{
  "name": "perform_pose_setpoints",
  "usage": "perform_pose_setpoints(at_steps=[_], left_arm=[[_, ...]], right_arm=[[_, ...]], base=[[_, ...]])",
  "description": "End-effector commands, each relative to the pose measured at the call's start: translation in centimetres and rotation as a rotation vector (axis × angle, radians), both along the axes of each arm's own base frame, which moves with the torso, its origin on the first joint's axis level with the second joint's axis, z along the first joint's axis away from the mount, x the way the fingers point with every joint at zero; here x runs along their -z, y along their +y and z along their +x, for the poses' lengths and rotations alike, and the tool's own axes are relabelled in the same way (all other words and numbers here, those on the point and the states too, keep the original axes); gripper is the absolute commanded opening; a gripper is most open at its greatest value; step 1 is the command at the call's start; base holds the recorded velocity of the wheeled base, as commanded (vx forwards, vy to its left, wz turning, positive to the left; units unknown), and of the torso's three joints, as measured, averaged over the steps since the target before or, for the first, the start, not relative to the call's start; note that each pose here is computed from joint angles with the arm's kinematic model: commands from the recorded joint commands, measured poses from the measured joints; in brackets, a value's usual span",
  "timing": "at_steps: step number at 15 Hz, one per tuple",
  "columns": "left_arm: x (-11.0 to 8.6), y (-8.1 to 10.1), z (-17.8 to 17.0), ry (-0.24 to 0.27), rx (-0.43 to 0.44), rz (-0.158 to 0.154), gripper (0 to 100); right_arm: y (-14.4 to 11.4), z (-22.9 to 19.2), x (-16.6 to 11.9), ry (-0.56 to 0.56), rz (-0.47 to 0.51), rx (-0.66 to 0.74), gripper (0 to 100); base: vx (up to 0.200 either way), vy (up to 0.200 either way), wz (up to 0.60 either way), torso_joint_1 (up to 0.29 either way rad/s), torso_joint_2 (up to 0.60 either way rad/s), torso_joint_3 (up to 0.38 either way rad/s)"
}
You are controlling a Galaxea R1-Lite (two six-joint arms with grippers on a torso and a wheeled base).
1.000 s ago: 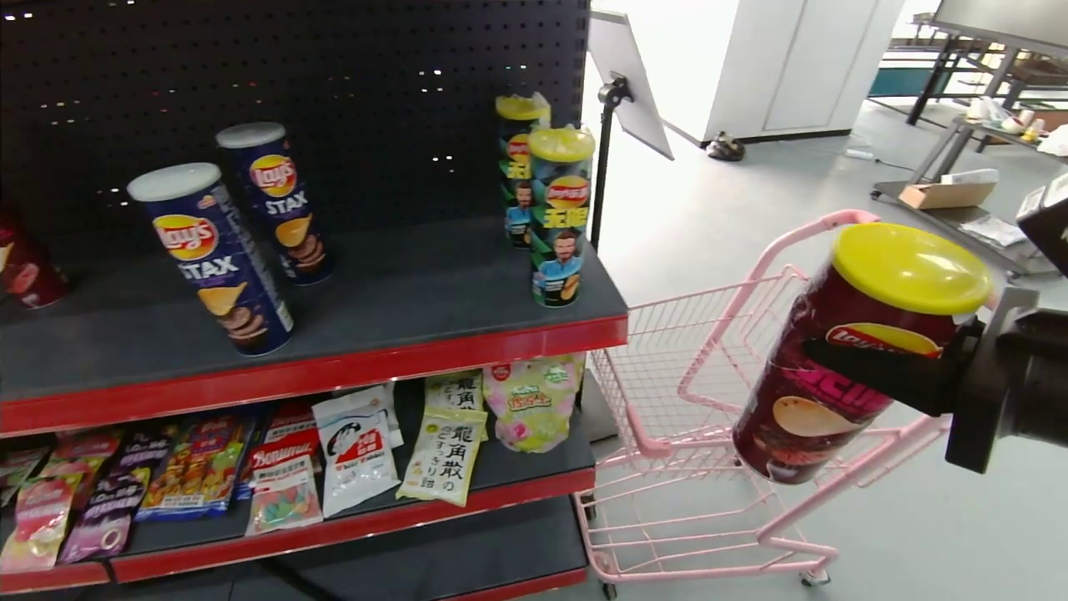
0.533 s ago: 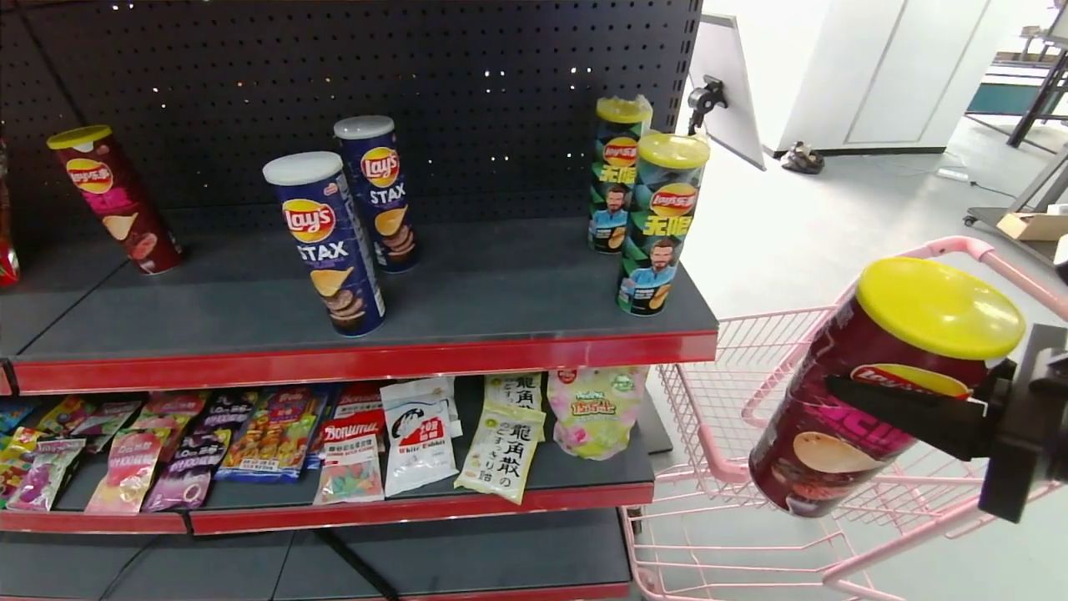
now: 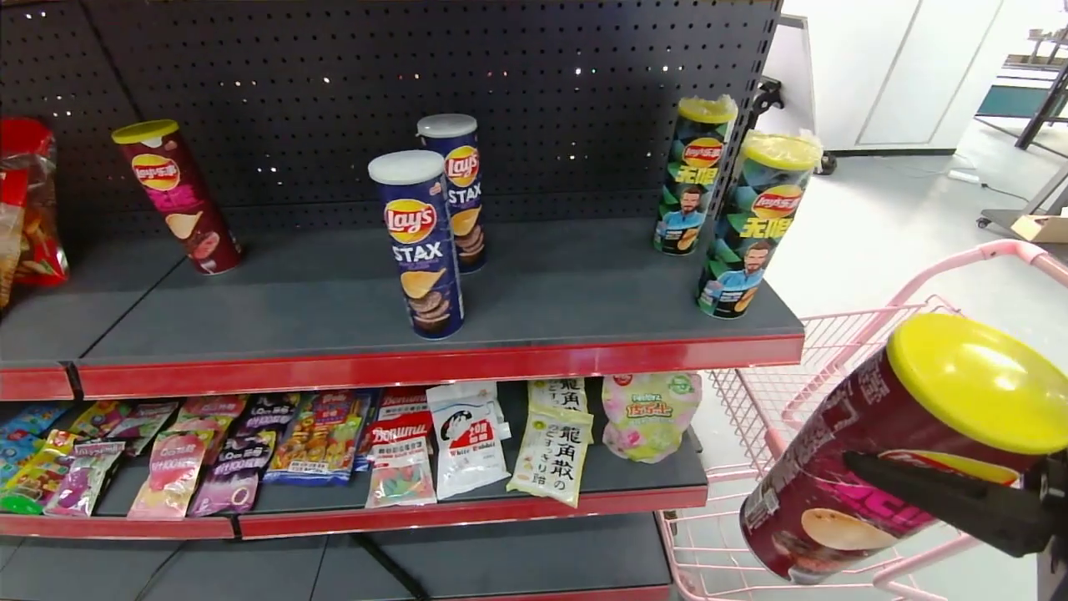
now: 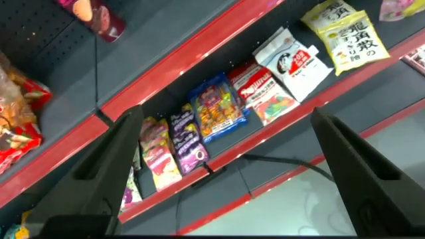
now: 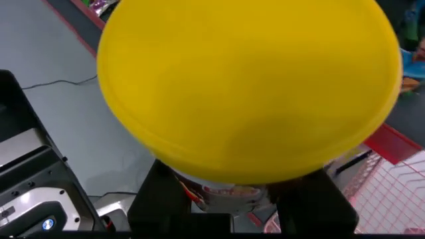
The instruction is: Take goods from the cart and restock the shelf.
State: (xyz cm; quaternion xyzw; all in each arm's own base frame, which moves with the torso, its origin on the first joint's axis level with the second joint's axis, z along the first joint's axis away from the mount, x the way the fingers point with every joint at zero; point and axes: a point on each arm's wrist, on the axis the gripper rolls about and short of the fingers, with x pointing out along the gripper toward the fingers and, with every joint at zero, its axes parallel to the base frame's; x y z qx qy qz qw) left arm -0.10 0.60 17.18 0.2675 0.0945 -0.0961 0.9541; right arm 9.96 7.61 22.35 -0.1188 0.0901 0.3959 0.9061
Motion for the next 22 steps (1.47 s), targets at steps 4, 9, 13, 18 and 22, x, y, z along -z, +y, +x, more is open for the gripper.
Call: perform_pose_setpoints(at_steps=[4,9,13,18,22], left_arm=[[0.0,0.1,-0.2,-0.011,-0.002,-0.004,100],[-0.1,0.1,-0.2,-0.016,-0.004,-0.005,100],[-0.1,0.1,-0.2,-0.017,-0.004,-0.006,100],[-0.1,0.1,-0.3,-0.018,-0.004,-0.007,100],[-0.1,0.1,-0.3,-0.023,-0.004,-0.007,100]], right_arm=[[1.1,0.7,0.1,0.019,-0.017,-0.026,0],[1.2,0.7,0.0,0.024,-0.010,-0.060,0],[1.5,0.4,0.1,0.021,-0.011,-0.093,0],[1.7,0.2,0.1,0.022,-0.013,-0.108,0],[2.0,0.1,0.1,0.019,-0.021,-0.131,0]], base=[[0.000,0.200,0.00,0.001,0.00,-0.004],[0.000,0.200,0.00,0.004,0.00,0.001],[0.000,0.200,0.00,0.001,0.00,0.002],[0.000,0.200,0.00,0.001,0.00,0.002],[0.000,0.200,0.00,0.004,0.00,0.002]])
